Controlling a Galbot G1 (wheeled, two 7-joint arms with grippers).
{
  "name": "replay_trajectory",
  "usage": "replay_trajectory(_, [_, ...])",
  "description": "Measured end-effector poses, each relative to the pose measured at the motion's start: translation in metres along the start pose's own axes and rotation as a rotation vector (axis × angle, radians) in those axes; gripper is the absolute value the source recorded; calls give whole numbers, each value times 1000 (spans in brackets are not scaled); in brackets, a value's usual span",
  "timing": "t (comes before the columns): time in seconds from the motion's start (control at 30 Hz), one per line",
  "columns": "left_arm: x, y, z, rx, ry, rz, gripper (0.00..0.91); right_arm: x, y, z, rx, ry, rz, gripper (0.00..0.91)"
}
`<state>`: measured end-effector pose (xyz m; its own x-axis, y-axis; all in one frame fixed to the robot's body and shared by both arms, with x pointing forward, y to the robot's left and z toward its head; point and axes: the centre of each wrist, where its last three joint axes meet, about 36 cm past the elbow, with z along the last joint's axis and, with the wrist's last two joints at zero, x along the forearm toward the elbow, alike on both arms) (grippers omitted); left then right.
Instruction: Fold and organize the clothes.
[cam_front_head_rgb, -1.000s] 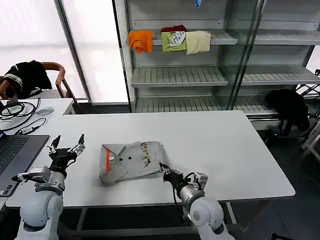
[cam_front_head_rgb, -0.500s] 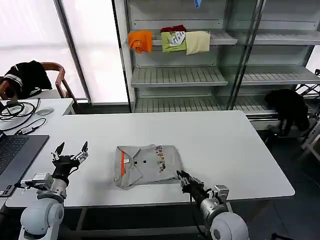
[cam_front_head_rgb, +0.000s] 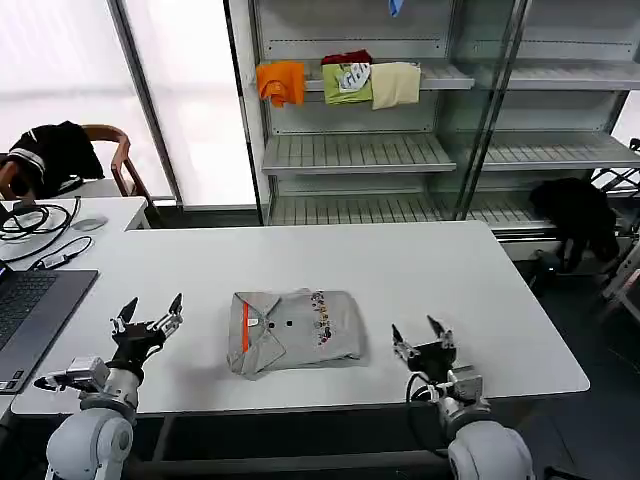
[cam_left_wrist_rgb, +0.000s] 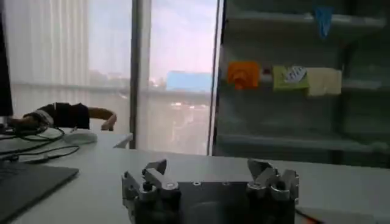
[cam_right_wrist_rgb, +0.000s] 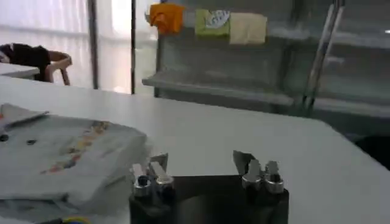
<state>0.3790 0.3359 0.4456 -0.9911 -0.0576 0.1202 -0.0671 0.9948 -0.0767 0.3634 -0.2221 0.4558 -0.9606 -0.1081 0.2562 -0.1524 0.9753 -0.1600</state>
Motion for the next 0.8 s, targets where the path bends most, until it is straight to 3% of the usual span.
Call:
replay_trajectory(0.2, [4,-6,7,34,38,13,907,-9,-16,-1,50,5,52,907])
replay_trajectory(0.8, [14,-15,12,65,70,73,907,-14,-37,-13,81,-7,76,907])
